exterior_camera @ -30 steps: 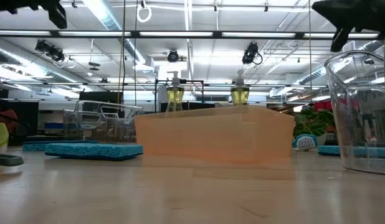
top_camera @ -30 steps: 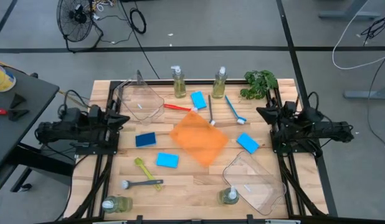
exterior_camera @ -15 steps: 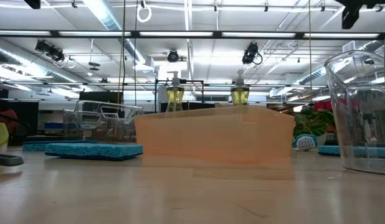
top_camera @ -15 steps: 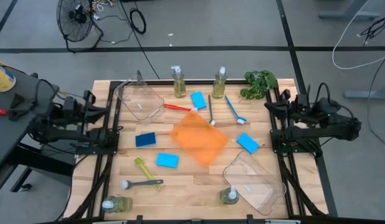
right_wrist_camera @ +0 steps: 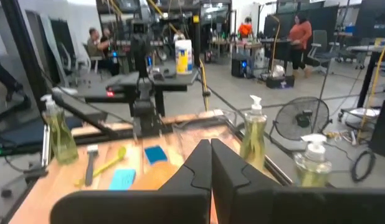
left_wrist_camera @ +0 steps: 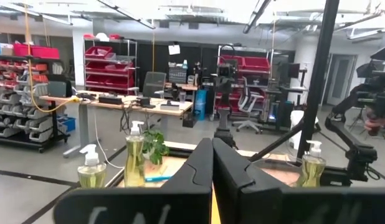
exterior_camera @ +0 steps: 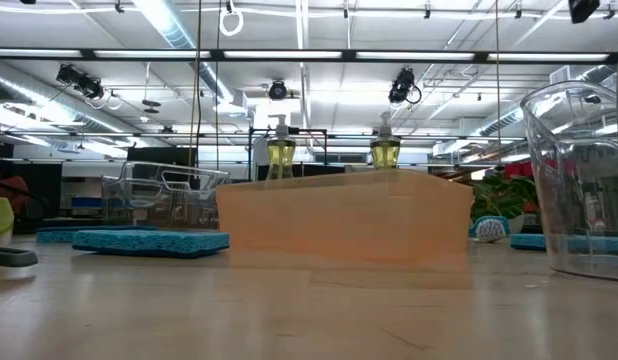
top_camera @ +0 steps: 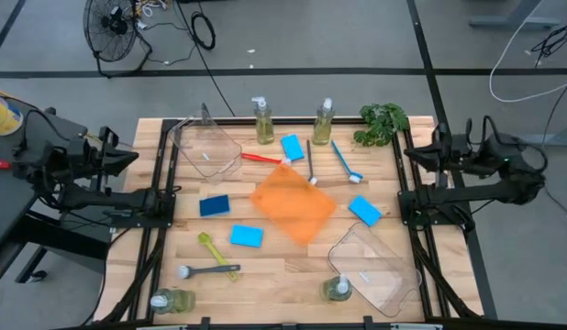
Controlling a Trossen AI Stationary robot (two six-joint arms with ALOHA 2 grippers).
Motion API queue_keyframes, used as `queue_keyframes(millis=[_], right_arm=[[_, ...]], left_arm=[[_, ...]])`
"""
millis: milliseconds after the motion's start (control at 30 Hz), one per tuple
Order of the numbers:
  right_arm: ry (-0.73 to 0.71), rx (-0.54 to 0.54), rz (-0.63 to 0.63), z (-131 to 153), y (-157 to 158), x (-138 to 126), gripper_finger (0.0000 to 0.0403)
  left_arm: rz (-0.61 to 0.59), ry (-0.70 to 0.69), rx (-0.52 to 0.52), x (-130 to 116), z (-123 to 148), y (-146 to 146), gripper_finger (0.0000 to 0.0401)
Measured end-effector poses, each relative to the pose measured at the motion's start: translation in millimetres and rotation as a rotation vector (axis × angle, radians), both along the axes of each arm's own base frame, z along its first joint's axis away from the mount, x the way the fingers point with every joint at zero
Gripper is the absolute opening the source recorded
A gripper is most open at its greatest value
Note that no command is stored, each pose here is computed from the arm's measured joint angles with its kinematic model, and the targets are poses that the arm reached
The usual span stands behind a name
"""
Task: Pick & Place Kitchen Sink Supplies
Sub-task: Put the yellow dish soap into the orange bin
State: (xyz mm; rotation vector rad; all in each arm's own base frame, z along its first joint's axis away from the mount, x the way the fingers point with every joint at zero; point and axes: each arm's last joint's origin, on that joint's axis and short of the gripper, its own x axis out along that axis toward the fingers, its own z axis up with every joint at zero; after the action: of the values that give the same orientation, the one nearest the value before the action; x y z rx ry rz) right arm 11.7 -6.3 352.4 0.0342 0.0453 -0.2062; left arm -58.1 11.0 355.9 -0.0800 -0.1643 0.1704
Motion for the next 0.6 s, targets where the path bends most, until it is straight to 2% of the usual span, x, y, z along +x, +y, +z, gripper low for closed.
queue_keyframes(millis=[233,600], right_arm=[[0.123,-0.051,0.005,3,0,-20,0.0],[0.261,-0.075,0.048,-9,0,-24,0.0]], left_arm=[[0.005,0.035,0.045,-1,0,0,0.0001],[-0.015,0.144,0.051,0,-11,0,0.0001]])
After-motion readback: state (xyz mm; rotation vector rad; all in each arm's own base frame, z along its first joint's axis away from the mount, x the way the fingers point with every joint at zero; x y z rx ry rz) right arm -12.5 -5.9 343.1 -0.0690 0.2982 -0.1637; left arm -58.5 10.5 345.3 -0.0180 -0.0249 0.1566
